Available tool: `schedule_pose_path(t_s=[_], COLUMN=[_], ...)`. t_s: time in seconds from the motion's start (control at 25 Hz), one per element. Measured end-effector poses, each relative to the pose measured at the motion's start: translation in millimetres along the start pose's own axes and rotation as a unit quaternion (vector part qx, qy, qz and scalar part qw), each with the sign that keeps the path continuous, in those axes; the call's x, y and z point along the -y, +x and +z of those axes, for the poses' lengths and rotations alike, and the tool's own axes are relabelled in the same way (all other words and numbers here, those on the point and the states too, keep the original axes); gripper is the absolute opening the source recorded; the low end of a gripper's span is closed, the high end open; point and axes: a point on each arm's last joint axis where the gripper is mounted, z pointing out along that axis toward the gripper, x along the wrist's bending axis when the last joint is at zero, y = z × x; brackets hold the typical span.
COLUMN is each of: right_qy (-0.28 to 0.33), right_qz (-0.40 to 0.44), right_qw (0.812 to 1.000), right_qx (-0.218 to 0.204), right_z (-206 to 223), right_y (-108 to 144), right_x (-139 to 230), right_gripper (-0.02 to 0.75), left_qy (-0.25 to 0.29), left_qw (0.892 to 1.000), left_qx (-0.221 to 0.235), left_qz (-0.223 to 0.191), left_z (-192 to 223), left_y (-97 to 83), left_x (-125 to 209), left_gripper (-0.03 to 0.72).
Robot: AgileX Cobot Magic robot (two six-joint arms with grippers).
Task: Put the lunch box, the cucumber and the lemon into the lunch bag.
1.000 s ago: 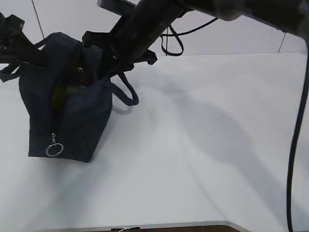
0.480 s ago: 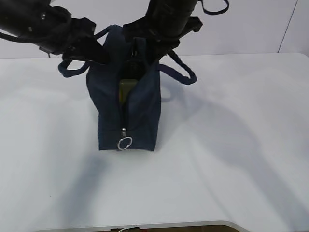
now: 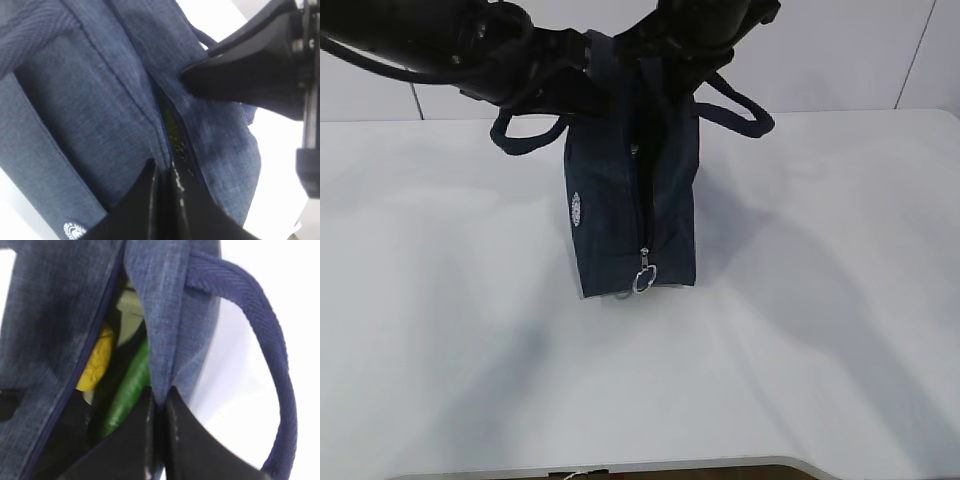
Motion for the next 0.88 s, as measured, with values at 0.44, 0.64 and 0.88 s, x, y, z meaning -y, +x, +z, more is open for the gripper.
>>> schedule_pose_path(t_s=[0.44,0.64,0.88], right_qy=[0.013,0.025,0.024], right_qz=[0.014,0.014,0.021], right_qw=[1.0,1.0,0.999], right_qx=[-0.004,-0.008,-0.005], right_z=[7,13,14], right_y=[-11,-10,-17], right_x=[4,8,9], right_gripper=[0.01,0.01,0.01], left_qy=[0.015,0.002,-0.001], left_qw=[0.999,0.999,0.999], left_qx=[-0.016,-0.026,-0.027], left_qz=[-0.035,-0.039,-0.04], left_z=[28,29,29], left_y=[17.5,20.1,20.3], left_x=[11,9,8], left_gripper=[-0.011,-0.011,-0.012])
